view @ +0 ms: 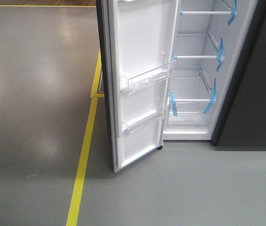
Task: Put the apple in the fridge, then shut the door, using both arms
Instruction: 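Approach the fridge doorway with the apple held in the right gripper, then move the right gripper with the apple toward the fridge interior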
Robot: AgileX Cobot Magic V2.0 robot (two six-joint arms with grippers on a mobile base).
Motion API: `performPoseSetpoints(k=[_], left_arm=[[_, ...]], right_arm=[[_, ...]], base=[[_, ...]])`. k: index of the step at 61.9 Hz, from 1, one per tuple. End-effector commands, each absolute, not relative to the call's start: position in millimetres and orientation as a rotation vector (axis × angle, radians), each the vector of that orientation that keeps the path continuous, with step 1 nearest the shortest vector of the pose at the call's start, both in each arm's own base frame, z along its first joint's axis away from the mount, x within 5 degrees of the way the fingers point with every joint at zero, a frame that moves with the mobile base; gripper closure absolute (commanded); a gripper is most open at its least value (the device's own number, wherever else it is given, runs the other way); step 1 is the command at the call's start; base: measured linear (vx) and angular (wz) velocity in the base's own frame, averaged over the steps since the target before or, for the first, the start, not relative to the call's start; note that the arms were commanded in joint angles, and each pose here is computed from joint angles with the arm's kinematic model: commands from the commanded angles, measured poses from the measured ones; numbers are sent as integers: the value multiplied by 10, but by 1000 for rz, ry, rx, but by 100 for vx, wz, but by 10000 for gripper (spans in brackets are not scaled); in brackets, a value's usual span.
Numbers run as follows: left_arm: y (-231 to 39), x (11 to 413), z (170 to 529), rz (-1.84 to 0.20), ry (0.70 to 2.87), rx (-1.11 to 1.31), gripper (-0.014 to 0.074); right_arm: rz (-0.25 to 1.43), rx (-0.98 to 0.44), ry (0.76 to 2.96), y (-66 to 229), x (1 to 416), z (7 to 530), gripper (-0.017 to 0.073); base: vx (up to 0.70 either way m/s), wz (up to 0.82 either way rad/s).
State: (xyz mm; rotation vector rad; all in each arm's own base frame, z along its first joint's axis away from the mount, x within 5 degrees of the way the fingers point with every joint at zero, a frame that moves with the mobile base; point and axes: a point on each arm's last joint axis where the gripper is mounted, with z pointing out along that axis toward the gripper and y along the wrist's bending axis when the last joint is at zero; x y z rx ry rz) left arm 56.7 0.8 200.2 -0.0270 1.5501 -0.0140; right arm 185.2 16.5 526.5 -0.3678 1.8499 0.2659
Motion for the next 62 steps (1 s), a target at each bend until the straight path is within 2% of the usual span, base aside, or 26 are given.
performPoseSetpoints(k=[1, 62], left_arm=[[-2, 564, 1978, -38, 1495, -32, 600], [-2, 564, 1978, -38, 1495, -32, 600]], right_arm=[[256, -343, 1737, 175, 1768, 5434, 566], [256, -343, 1737, 175, 1768, 5434, 566]], base=[[14, 3], [10, -2]])
